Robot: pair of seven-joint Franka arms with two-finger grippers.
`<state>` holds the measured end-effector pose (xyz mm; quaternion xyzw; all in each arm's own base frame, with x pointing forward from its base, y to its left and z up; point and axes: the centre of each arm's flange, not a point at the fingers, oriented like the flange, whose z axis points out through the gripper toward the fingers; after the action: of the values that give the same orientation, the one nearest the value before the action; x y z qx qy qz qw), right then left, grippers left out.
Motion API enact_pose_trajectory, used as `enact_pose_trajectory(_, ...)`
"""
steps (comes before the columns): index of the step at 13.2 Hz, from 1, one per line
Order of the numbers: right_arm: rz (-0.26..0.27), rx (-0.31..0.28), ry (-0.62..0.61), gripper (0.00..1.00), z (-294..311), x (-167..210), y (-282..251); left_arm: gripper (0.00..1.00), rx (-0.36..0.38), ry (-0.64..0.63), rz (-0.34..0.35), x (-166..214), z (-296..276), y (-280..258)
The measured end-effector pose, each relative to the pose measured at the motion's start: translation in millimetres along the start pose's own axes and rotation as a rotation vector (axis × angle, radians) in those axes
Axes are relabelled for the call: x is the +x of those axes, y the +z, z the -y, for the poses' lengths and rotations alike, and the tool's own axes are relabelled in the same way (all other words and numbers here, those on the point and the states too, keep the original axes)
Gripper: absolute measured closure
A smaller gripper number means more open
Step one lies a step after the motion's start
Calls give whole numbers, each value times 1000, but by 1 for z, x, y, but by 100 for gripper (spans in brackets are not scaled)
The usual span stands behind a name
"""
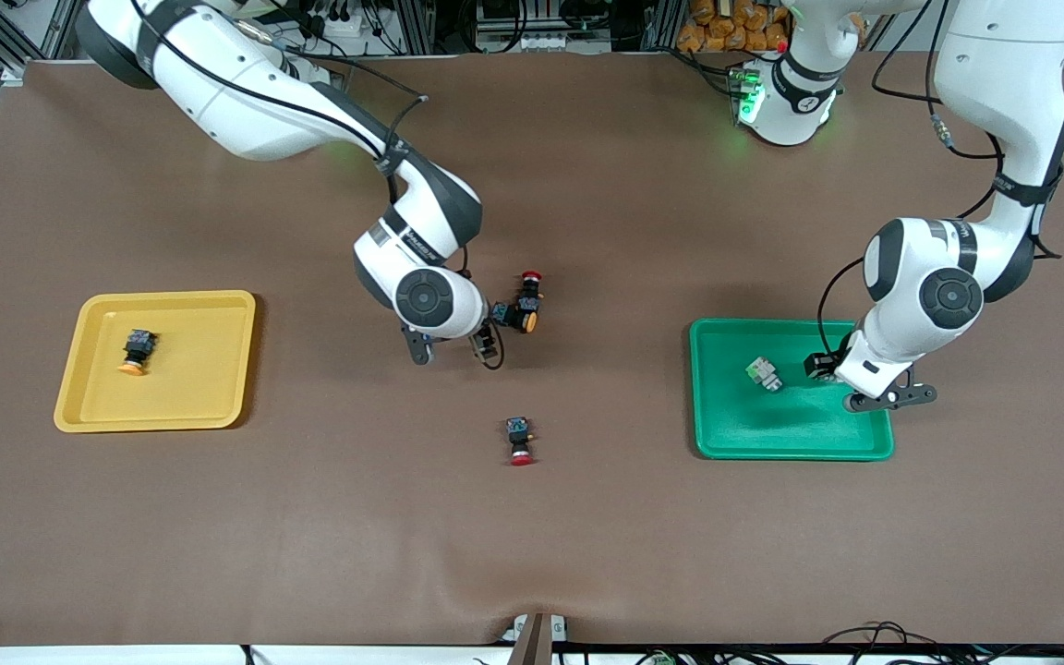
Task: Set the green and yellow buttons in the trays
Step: 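Release the switch in the green tray while the right gripper reaches another button, then grasp the second orange button with the right gripper while the left gripper withdraws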
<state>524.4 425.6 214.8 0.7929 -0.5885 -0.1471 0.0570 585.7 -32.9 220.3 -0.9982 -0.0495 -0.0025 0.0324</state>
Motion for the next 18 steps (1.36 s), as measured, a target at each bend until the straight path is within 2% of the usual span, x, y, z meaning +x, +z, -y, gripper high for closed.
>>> enact_pose_trajectory(6, -16, 25, -13, 3, 2, -17, 40, 32, -7, 4, -17, 3, -1, 6)
enact_pose_trajectory(7, -19, 28, -15, 3, 2, -19, 43, 24, -7, 4, -18, 3, -2, 6)
enact_pose_trajectory(9, -20, 31, -16, 18, 1, -23, 46, 5, -8, 5, -22, 4, -2, 4)
enact_pose_trajectory(10, -19, 35, -16, 19, 2, -23, 46, 0, -8, 6, -24, 5, -2, 3)
enact_pose_trajectory(11, -13, 48, -15, 26, 3, -23, 46, 0, -9, 6, -27, 6, -3, 2)
enact_pose_trajectory(13, -4, 71, -14, 50, 6, -22, 43, 0, -11, 7, -39, 9, -4, -4)
enact_pose_trajectory(15, -4, 71, -16, 50, 7, -23, 43, 0, -18, 20, -53, 12, -13, -20)
enact_pose_trajectory(18, -5, 74, -36, 50, 7, -22, 42, 0, -2, 44, -5, 15, -28, -69)
